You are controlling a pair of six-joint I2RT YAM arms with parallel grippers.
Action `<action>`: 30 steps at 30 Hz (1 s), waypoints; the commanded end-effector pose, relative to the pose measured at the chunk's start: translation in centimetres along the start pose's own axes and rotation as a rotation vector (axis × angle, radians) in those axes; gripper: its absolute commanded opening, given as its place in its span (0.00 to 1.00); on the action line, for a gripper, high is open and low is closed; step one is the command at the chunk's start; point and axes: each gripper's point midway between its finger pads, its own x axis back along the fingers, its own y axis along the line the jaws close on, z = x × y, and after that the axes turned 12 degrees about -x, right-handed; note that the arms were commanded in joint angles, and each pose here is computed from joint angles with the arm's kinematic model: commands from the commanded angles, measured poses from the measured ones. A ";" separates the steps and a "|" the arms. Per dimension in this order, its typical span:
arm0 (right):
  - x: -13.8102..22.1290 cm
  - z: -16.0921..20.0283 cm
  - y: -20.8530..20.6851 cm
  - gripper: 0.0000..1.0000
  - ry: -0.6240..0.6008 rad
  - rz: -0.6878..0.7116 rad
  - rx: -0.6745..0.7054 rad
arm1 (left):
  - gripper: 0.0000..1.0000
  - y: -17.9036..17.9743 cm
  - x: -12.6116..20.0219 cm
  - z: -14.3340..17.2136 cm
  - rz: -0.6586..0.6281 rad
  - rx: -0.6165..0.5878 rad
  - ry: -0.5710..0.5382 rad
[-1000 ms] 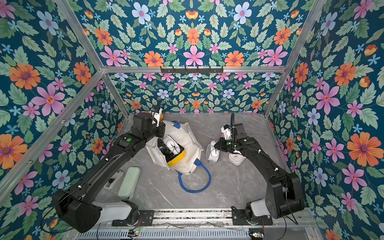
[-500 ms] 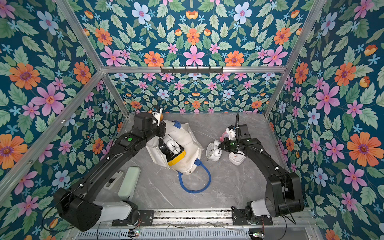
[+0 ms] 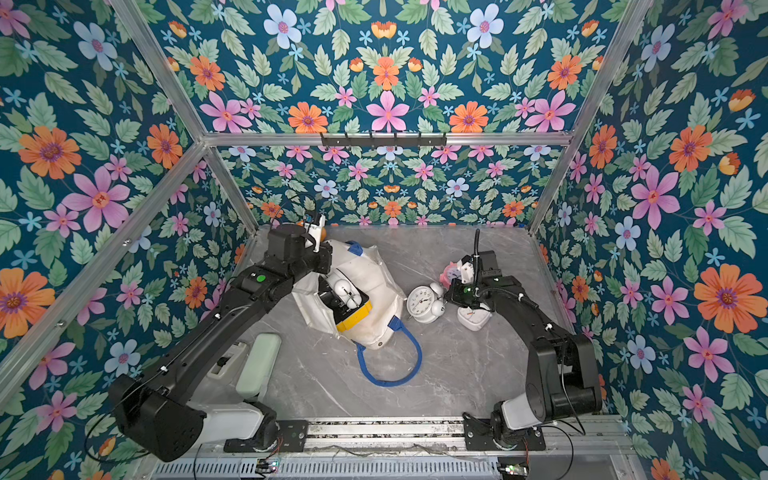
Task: Take the alarm clock out of the canvas bag
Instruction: Place the alarm at the center of the board.
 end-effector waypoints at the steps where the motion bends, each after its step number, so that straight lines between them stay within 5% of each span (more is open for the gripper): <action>1: -0.3 0.0 -1.2 0.00 0.002 0.059 0.020 | 0.00 0.2 0.2 -2.4 -0.004 0.020 -0.096; 30: -2.1 -1.0 -7.3 0.00 -0.013 0.283 -0.077 | 0.00 -0.7 -0.7 -2.4 0.042 0.026 -0.090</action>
